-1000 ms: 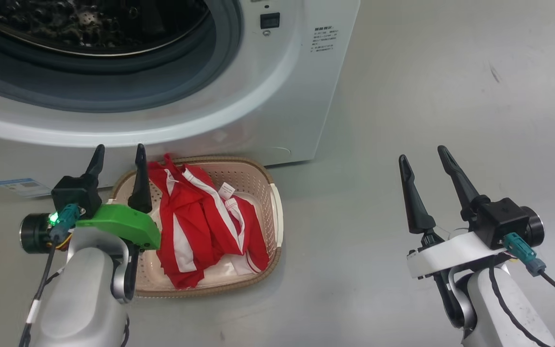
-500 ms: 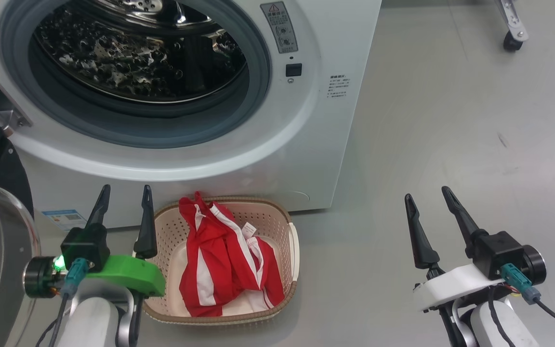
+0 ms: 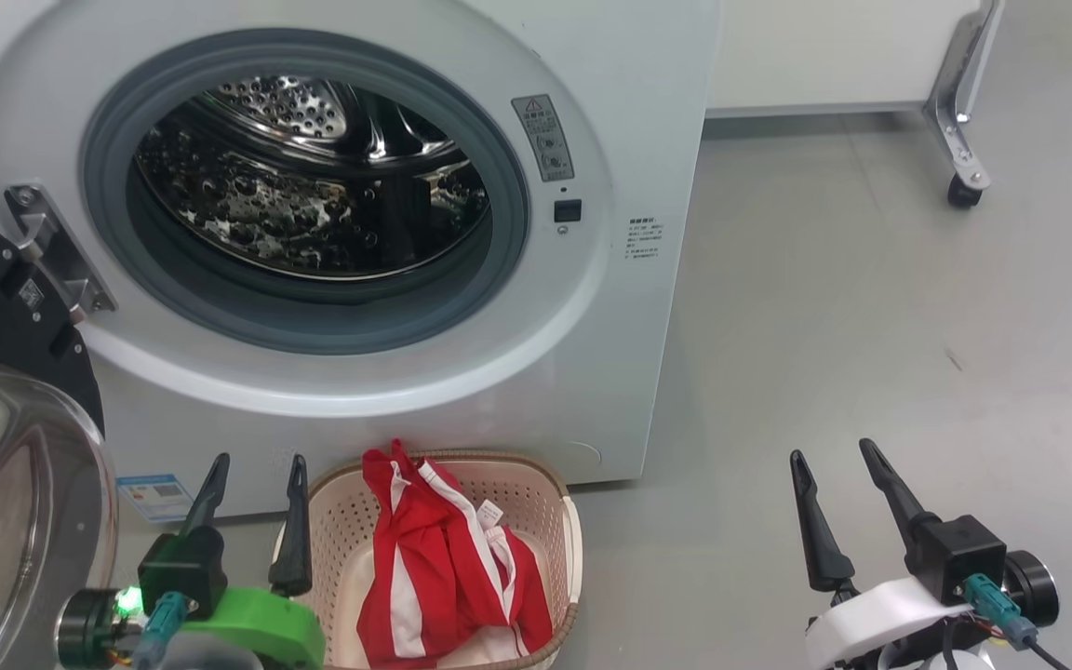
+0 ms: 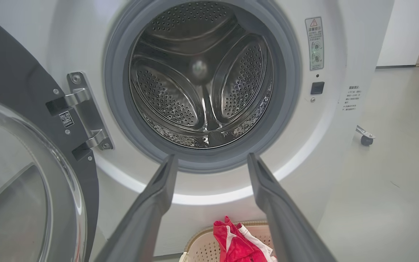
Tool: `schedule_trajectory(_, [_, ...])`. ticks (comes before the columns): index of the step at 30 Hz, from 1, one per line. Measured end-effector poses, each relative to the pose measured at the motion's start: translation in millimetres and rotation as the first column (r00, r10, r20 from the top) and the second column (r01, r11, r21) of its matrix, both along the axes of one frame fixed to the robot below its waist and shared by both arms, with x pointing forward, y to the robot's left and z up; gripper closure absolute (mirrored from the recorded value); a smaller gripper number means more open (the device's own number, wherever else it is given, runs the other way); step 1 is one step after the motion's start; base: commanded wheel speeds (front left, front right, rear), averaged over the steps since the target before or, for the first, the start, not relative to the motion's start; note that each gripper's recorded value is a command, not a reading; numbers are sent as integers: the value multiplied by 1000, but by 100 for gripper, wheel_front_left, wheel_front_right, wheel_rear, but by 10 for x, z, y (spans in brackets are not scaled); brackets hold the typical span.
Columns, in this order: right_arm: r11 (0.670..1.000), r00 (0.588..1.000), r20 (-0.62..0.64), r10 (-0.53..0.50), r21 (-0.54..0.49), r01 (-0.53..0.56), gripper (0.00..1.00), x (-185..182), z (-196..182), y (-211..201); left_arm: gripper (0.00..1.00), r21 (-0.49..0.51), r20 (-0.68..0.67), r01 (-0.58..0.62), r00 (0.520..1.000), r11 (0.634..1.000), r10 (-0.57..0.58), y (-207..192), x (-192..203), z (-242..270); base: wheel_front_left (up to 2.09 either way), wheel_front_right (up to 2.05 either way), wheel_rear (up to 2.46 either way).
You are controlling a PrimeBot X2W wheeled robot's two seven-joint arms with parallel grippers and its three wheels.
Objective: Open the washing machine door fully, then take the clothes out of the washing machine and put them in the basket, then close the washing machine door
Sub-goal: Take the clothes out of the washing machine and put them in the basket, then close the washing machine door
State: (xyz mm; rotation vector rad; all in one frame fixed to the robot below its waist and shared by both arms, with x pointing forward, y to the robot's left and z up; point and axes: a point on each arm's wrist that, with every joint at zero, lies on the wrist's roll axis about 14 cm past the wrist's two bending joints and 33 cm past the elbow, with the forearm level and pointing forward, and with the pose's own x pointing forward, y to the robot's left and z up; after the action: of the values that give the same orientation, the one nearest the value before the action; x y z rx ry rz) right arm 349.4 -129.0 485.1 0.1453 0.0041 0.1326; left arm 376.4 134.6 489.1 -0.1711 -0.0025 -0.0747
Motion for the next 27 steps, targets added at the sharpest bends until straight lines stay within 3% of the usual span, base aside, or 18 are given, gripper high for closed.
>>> schedule_trajectory(27, [999,999,15,-32,4,32,0,-121,54,-55,0,43,-3,36,999,998,-36,-39,-195,98,0,0,0])
